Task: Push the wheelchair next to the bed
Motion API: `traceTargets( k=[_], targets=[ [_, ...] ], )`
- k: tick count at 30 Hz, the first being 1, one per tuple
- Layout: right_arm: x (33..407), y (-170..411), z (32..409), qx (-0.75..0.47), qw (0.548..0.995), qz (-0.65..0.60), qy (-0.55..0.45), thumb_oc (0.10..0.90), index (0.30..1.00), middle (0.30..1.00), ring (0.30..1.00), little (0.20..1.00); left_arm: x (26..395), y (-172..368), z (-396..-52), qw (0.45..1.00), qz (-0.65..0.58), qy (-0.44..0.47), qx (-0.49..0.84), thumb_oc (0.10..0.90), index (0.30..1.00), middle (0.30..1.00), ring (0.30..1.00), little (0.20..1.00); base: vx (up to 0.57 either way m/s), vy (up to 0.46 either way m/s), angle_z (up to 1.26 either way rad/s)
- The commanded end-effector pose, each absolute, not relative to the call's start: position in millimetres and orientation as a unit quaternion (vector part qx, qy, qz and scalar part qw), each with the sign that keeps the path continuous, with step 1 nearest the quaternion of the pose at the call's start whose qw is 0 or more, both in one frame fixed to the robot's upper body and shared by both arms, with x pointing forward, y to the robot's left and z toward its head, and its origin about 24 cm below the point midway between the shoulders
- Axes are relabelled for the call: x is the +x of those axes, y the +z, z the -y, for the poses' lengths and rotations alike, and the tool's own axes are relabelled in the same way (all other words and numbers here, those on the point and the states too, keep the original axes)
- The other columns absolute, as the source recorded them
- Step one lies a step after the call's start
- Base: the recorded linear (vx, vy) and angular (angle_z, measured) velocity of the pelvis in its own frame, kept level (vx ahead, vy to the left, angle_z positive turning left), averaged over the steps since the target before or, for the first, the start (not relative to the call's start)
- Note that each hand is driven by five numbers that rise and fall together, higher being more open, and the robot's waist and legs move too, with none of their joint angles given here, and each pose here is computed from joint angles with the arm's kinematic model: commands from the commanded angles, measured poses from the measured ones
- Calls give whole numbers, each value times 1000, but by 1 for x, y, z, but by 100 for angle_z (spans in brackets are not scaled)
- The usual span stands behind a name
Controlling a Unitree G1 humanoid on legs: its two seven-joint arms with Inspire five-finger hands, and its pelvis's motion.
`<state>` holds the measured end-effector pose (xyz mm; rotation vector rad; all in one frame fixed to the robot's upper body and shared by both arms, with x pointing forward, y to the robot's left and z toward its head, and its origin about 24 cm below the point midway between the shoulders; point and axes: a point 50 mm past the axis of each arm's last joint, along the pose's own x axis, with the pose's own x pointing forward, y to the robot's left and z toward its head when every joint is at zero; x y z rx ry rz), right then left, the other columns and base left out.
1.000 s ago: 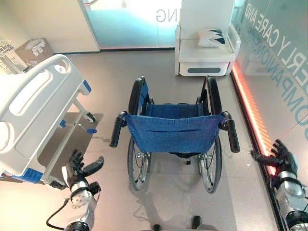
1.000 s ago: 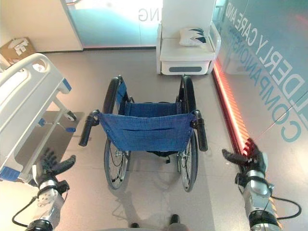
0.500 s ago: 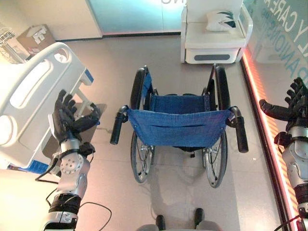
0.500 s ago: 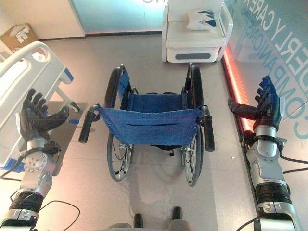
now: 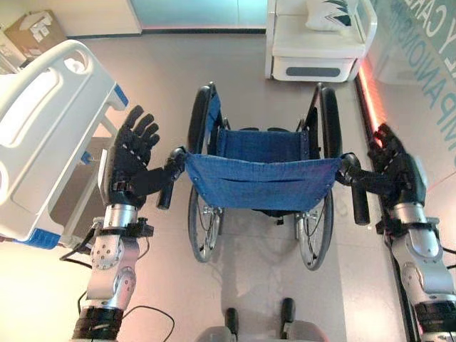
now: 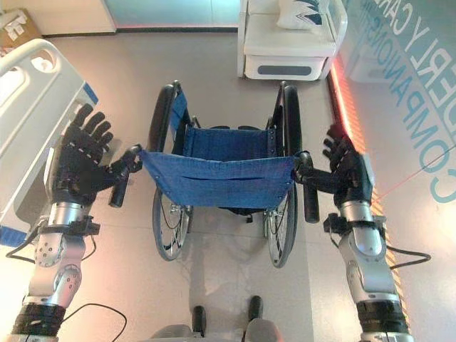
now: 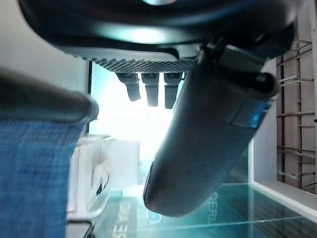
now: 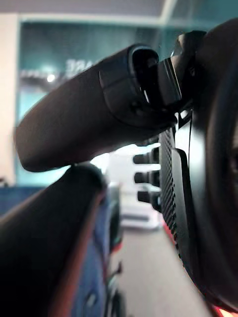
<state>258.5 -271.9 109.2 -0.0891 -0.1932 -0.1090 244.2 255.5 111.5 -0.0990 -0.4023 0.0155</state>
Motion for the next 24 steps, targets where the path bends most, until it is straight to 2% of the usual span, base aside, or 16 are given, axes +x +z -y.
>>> traceTargets(
  k=[1, 9, 14, 24],
  targets=[
    [255, 155, 272, -85, 975, 203, -38, 800, 900, 900, 900, 900, 236, 162, -272, 952, 305, -13, 4, 800, 900, 900, 900, 900, -24, -13, -4],
    [246, 161, 270, -91, 970, 223, -34, 800, 900, 900, 900, 900, 233, 153, -276, 964, 250, 3, 91, 800, 900, 900, 900, 900, -8, 0, 0],
    [248, 163, 267, -118, 968, 221, -32, 800, 900, 900, 900, 900, 239, 143, -281, 959, 203, 53, 191, 800, 900, 900, 900, 900, -13, 2, -1],
    [265, 148, 266, -207, 967, 143, -30, 800, 900, 900, 900, 900, 260, 138, -266, 962, 193, 26, 192, 800, 900, 900, 900, 900, -3, 0, 0]
  ],
)
